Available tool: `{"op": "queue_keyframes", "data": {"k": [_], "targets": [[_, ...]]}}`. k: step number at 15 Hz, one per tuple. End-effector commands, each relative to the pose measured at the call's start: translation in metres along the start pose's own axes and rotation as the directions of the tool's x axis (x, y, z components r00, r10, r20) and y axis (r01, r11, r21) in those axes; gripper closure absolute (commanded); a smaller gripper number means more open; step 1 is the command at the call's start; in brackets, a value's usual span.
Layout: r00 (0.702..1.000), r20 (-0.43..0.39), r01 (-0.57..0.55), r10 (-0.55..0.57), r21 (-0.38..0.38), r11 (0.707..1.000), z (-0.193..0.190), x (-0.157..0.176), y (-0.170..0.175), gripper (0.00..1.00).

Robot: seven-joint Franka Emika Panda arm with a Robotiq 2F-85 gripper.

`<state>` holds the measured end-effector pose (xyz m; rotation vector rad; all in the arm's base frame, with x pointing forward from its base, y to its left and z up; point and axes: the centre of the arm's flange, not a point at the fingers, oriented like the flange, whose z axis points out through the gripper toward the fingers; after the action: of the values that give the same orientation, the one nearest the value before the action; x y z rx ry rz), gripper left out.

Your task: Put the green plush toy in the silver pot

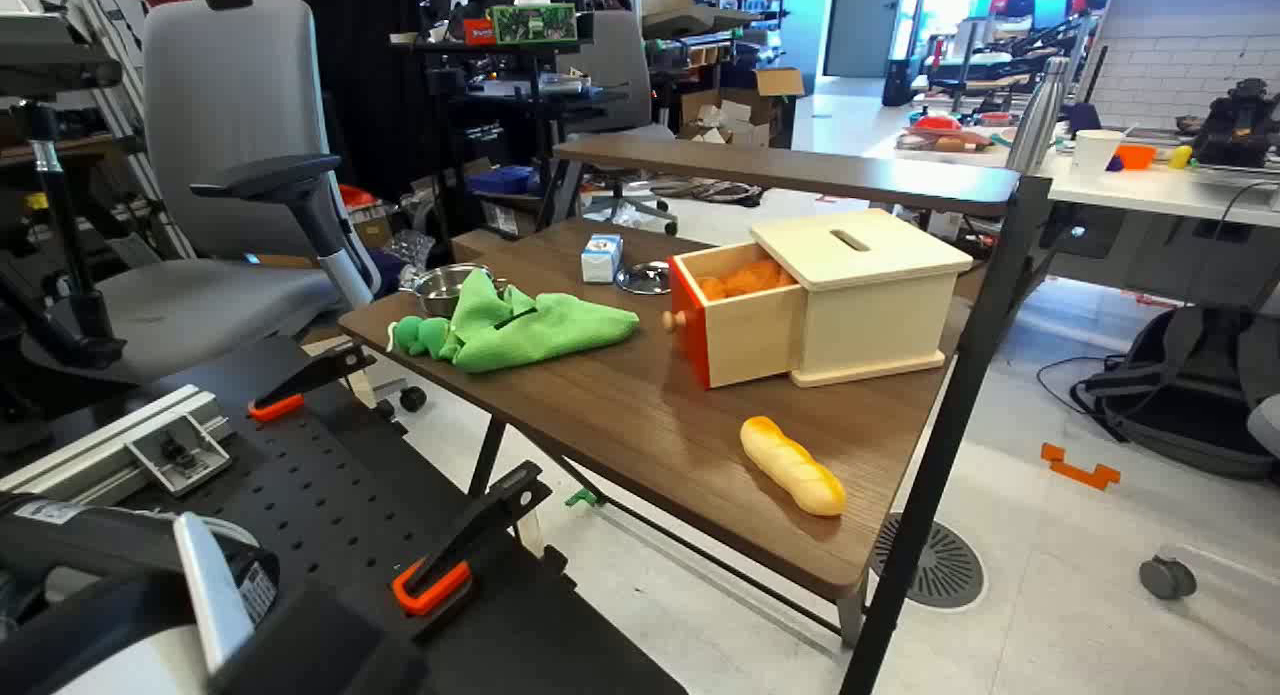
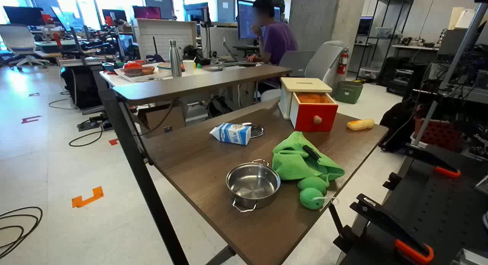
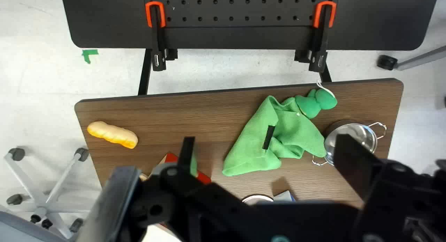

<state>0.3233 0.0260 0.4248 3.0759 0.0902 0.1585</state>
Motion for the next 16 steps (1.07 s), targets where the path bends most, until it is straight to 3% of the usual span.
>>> {"op": "queue_keyframes", "data": {"k": [1,7,9,13,16], "targets": [[1.0,0.0,0.0,0.0,0.0,1.0,0.0,0.0,0.0,0.0],[1.0,0.0,0.0,0.0,0.0,1.0,0.0,0.0,0.0,0.0],[0.996,0.018,0.091,-0.091,0.002,0.996,0.005,0.009,-0.006,0.0],[0.949,0.039,0.313,-0.314,0.029,0.949,0.023,0.031,-0.033,0.0],[0.888,0.043,0.455,-0.457,0.058,0.889,0.039,0.053,-0.058,0.0]]}}
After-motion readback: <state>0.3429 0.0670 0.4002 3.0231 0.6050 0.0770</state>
